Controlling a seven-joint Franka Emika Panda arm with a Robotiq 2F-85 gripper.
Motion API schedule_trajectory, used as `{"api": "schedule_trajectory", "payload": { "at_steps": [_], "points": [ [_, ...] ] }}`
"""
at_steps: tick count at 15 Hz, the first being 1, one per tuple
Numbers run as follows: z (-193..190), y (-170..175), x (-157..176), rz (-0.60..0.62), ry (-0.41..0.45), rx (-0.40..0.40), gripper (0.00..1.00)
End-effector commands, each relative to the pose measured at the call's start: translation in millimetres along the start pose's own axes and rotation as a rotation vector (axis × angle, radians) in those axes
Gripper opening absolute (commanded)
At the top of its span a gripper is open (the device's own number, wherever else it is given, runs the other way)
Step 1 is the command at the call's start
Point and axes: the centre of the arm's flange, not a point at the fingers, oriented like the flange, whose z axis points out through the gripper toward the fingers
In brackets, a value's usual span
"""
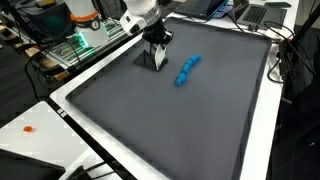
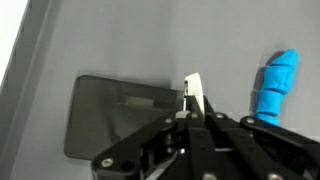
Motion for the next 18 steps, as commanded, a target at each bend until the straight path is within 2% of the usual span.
{"api": "schedule_trajectory", "payload": {
  "at_steps": [1,14,16,18],
  "points": [
    [1.6,12.6,0.6,0.025,0.007,0.034,0.01],
    [9.2,14.6,2.1,0.049,0.012,0.014,0.01],
    [7.1,14.7,1.2,0.040,0.016,0.008,0.30],
    [4.2,15.1,-0.1,0.036,0.021,0.003,0.44]
  ]
}}
